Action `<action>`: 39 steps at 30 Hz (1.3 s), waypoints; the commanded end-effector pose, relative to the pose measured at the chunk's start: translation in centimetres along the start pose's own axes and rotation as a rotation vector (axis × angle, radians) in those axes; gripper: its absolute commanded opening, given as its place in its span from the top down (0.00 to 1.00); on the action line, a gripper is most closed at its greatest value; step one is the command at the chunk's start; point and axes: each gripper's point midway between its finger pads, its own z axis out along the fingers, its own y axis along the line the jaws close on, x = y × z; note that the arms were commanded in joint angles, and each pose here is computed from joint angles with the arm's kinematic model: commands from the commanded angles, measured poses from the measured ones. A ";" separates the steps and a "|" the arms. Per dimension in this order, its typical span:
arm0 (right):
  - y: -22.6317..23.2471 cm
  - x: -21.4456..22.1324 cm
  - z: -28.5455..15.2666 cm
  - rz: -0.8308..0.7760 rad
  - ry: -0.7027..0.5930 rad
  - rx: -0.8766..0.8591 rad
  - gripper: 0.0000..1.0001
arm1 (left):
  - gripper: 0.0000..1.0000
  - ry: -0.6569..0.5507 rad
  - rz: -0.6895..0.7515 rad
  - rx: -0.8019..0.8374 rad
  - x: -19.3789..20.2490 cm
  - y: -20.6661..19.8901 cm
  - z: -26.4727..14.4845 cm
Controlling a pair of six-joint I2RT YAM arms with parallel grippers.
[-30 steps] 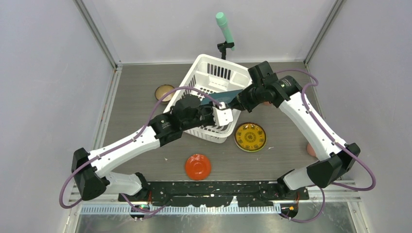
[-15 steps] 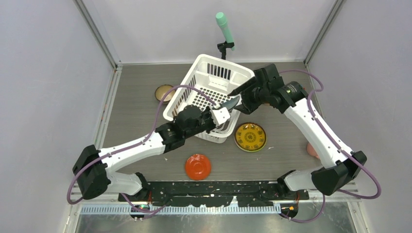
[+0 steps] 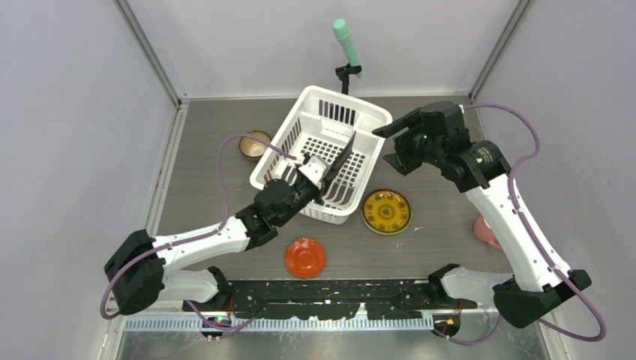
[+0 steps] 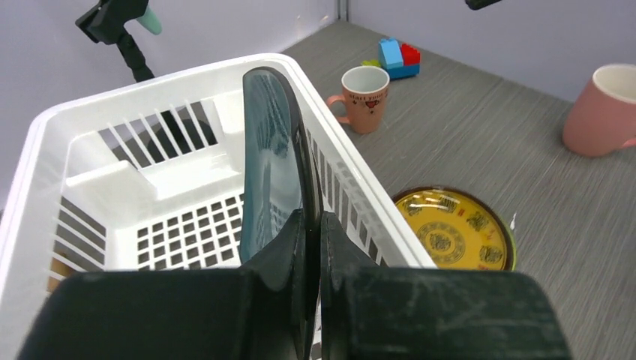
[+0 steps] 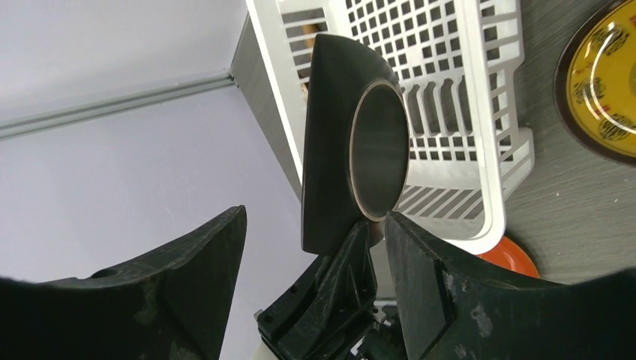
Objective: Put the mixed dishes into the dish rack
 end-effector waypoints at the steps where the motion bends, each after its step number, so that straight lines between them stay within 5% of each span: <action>1: -0.2 -2.2 -1.0 -0.039 -0.108 -0.003 0.26 | 1.00 -0.349 -0.209 -0.076 -9.2 2.1 0.2; 6: -0.9 -2.5 -0.9 -0.080 -0.119 0.031 0.26 | 1.00 -0.198 -0.410 -0.168 -9.3 4.4 1.1; 17: -2.8 -2.7 -0.3 -0.101 -0.122 0.103 0.26 | 1.00 0.232 -0.591 -0.210 -9.3 4.8 1.2; 31: -4.1 -3.0 -0.9 -0.115 -0.141 0.111 0.27 | 1.00 0.537 -0.661 -0.149 -5.9 1.7 6.2; 39: -4.4 -3.1 -1.1 -0.128 -0.141 0.112 0.27 | 1.00 0.586 -0.718 -0.111 -2.9 0.1 8.6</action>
